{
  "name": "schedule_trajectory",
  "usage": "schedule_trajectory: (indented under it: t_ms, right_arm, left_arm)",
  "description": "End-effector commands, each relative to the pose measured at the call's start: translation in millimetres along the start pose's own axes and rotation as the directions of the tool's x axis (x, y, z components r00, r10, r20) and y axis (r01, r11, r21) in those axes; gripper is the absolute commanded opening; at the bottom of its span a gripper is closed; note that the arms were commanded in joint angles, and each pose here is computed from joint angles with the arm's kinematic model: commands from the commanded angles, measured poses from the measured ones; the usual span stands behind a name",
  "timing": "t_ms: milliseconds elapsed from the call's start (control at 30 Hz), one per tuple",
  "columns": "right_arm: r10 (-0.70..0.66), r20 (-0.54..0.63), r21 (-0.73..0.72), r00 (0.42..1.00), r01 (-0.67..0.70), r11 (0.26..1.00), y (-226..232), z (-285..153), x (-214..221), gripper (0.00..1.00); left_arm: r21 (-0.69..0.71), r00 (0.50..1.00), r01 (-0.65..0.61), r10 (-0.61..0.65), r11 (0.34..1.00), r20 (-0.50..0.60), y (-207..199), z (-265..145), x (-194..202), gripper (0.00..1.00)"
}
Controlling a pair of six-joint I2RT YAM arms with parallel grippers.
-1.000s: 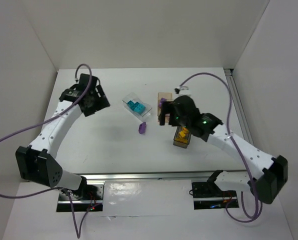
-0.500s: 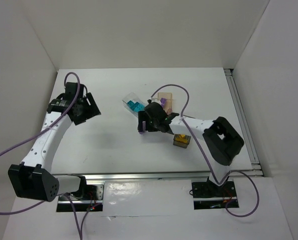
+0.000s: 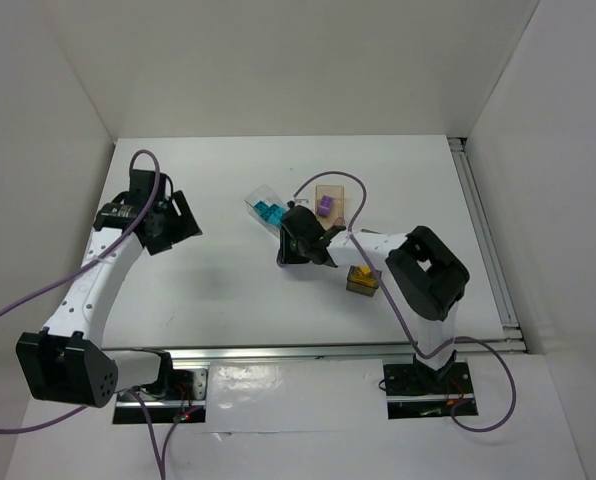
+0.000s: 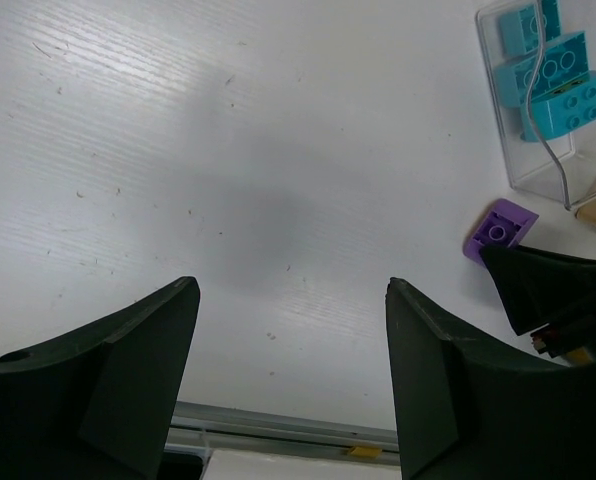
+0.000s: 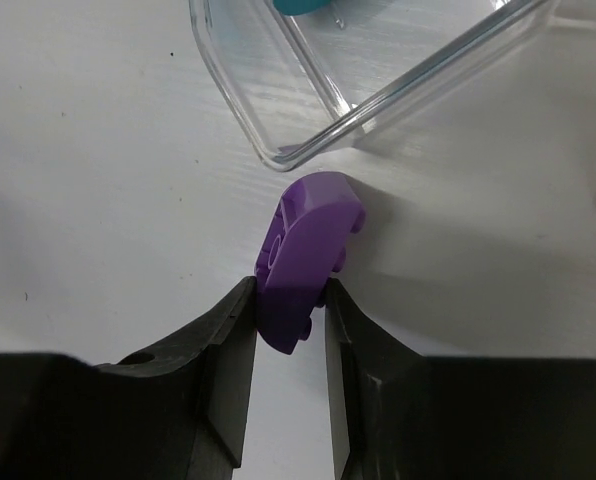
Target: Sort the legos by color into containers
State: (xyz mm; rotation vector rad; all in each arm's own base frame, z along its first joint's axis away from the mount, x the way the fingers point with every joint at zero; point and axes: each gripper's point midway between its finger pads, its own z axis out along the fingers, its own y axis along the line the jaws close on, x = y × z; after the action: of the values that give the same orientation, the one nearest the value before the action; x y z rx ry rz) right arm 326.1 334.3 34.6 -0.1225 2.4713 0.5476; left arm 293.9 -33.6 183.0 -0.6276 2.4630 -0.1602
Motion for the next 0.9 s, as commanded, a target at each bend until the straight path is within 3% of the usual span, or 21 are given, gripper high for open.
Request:
schedule_trajectory:
  t_ms: [0, 133, 333, 500, 633, 667, 700, 767, 867]
  right_arm:
    - [-0.025, 0.108, -0.022, 0.994, 0.028, 0.999, 22, -23, -31, 0.18]
    - [-0.067, 0.196, 0.032, 0.978, 0.061, 0.998, 20, -75, -44, 0.16]
    - [-0.046, 0.330, 0.121, 0.943, 0.006, 0.993, -21, -128, -80, 0.19]
    - [-0.050, 0.351, 0.206, 0.935, -0.025, 0.978, -70, -116, -120, 0.21]
    - [-0.044, 0.340, 0.209, 0.940, -0.030, 0.978, -83, -90, -137, 0.21]
    - [-0.038, 0.327, 0.215, 0.944, -0.035, 0.976, -87, -80, -139, 0.24]
    - [-0.038, 0.324, 0.216, 0.945, -0.035, 0.976, -87, -77, -140, 0.35]
    - [-0.031, 0.341, 0.214, 0.939, -0.046, 0.976, -88, -77, -148, 0.79]
    - [-0.062, 0.389, 0.244, 0.919, -0.038, 0.969, -89, -94, -165, 0.98]
  left_arm:
    - [0.025, 1.000, -0.009, 0.009, 1.000, 0.016, -1, -3, 0, 0.82]
    - [0.065, 1.000, -0.009, 0.009, 0.998, 0.006, -8, -2, 1, 0.82]
    - [0.100, 1.000, -0.001, 0.003, 0.995, -0.016, -13, 2, 4, 0.82]
    - [0.129, 1.000, 0.017, -0.014, 0.992, -0.026, -18, 6, 4, 0.81]
    - [0.137, 0.999, 0.017, -0.013, 0.990, -0.033, -18, 8, 6, 0.81]
    - [0.137, 0.999, 0.017, -0.013, 0.990, -0.033, -18, 8, 6, 0.81]
    - [0.137, 0.999, 0.017, -0.013, 0.990, -0.033, -18, 8, 6, 0.81]
    - [0.142, 0.999, 0.009, -0.004, 0.990, -0.036, -21, 7, 8, 0.81]
    - [0.143, 0.999, 0.009, -0.004, 0.990, -0.036, -21, 7, 8, 0.81]
